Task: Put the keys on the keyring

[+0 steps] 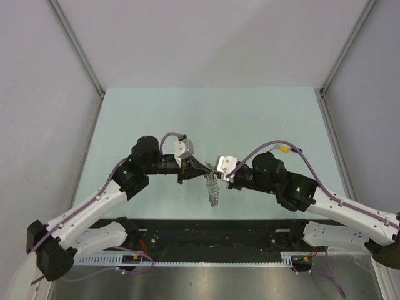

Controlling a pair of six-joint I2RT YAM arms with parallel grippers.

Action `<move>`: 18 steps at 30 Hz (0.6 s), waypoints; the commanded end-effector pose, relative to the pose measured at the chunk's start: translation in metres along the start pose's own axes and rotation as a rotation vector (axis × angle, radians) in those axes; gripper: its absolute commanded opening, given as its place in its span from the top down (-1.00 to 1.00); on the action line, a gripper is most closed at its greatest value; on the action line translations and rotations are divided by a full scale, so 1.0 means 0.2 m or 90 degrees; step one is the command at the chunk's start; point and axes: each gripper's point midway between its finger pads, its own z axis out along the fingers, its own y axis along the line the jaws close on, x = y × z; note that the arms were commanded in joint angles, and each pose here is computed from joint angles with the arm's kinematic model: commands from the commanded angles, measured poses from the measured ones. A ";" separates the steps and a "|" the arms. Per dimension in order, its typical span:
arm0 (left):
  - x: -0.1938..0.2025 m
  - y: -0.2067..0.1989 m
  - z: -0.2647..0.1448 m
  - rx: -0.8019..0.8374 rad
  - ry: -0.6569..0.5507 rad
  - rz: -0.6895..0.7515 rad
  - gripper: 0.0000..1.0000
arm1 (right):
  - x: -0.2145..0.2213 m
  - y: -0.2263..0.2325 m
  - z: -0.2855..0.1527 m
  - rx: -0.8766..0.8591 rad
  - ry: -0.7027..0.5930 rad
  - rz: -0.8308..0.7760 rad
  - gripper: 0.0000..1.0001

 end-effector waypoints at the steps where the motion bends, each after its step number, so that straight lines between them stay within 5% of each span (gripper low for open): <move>1: -0.23 -0.04 -0.06 -0.009 -0.142 0.031 0.95 | -0.16 -0.01 -0.05 -0.001 -0.078 -0.002 1.00; 10: -0.14 -0.08 -0.07 0.005 -0.186 -0.027 0.45 | -0.17 0.03 -0.06 -0.047 -0.060 -0.024 1.00; 18: -0.08 -0.06 -0.09 0.011 -0.120 -0.010 0.21 | -0.17 0.03 -0.06 -0.063 -0.035 -0.047 1.00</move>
